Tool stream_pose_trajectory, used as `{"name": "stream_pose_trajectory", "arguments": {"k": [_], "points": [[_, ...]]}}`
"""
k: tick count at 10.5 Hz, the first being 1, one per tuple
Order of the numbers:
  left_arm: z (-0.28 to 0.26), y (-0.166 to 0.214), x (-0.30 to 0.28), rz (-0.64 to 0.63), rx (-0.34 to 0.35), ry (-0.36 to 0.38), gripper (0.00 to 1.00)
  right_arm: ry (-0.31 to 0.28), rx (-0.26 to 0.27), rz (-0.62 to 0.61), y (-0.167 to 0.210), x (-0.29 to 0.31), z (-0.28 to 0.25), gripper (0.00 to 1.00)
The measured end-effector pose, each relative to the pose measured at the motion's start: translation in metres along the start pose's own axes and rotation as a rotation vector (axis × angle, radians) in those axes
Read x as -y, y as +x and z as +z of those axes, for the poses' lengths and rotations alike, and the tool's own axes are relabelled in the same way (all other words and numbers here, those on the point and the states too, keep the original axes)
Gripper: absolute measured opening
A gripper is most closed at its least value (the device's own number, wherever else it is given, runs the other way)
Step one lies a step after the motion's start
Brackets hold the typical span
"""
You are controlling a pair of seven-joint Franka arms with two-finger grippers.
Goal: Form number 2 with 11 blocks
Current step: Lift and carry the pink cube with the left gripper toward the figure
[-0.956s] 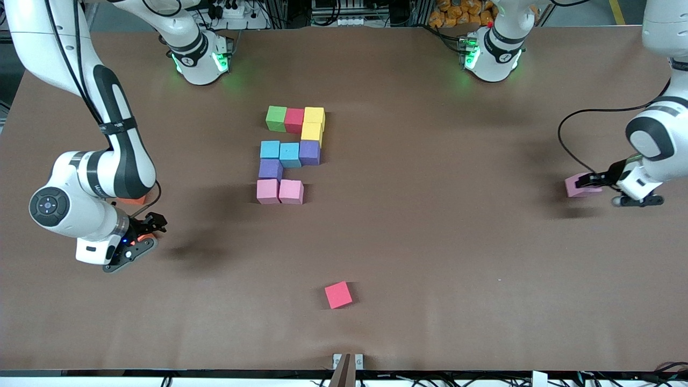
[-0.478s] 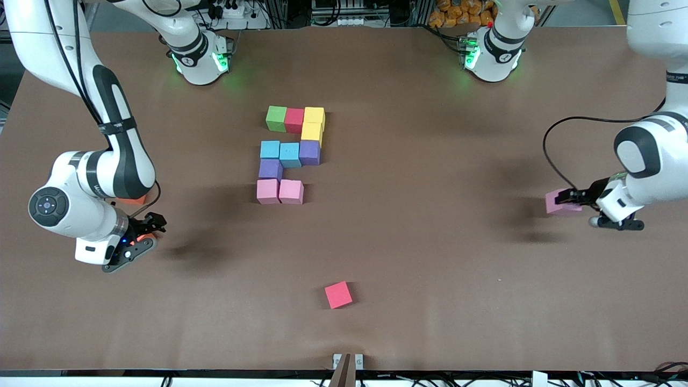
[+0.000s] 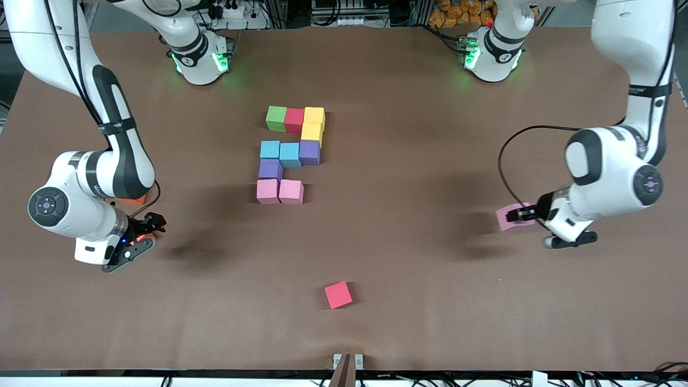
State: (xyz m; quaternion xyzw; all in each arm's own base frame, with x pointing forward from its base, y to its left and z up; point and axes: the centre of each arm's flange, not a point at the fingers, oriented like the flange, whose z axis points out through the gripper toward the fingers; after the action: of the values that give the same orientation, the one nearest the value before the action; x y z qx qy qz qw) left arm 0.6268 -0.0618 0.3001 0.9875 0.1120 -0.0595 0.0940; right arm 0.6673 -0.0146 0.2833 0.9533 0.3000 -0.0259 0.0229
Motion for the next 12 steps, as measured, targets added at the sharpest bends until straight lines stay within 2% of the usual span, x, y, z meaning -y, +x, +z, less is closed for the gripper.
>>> {"name": "stream_pose_trajectory", "arguments": {"k": [2, 5, 9, 12], "points": [[0.012, -0.012, -0.053, -0.159, 0.030, -0.059, 0.61, 0.000, 0.000, 0.001, 0.000, 0.000, 0.000, 1.00], [0.033, -0.048, -0.161, -0.420, 0.060, -0.055, 0.61, 0.000, 0.000, 0.002, -0.001, -0.001, 0.000, 1.00], [0.052, -0.061, -0.200, -0.760, 0.072, -0.036, 0.61, 0.000, 0.000, 0.003, -0.001, -0.002, 0.000, 1.00], [0.075, -0.090, -0.253, -0.885, 0.063, -0.052, 0.61, 0.000, -0.001, 0.004, -0.001, -0.002, 0.000, 1.00]]}}
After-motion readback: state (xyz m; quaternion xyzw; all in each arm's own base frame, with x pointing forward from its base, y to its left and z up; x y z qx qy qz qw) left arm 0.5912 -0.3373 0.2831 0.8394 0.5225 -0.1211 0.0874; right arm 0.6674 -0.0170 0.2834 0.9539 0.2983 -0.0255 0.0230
